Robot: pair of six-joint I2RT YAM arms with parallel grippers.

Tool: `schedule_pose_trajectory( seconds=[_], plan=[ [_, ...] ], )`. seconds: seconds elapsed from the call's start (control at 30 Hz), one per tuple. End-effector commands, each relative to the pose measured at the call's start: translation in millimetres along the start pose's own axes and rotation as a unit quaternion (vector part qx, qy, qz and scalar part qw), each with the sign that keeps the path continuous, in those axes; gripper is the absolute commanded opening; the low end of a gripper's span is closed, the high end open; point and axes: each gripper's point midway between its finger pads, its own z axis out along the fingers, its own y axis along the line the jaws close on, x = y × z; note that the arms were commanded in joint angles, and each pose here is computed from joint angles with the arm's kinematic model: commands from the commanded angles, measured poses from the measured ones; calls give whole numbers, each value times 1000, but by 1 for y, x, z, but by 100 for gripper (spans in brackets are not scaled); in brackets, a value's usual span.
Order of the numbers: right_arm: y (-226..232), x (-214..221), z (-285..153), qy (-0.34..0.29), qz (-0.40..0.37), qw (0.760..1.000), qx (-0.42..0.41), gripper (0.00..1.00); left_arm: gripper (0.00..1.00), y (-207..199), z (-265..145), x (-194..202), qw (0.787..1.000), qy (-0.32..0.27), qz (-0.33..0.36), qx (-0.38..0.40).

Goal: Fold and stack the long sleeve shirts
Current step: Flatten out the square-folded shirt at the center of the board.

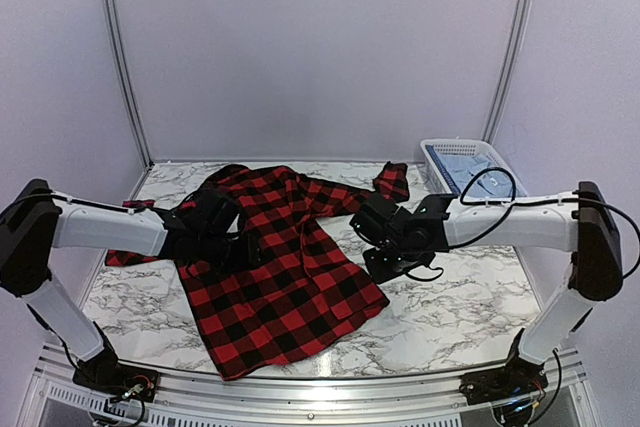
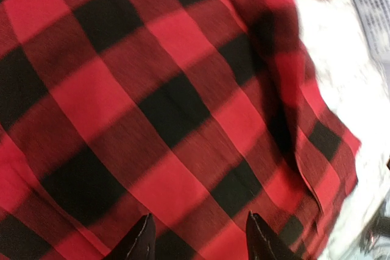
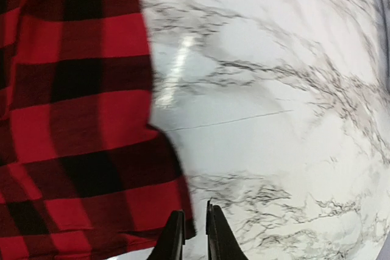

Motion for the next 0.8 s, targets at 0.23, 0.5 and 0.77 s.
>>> schedule_pose_trajectory(
  seconds=[0.23, 0.5, 0.77],
  plan=[
    [128, 22, -12, 8, -87, 990, -107, 25, 49, -55, -16, 92, 990, 70, 116, 51],
    [129, 43, 4, 28, -93, 992, -86, 34, 49, -25, -13, 129, 987, 100, 125, 9],
    [131, 58, 15, 39, -103, 991, -76, 40, 49, 5, -8, 148, 985, 124, 118, -24]
  ],
)
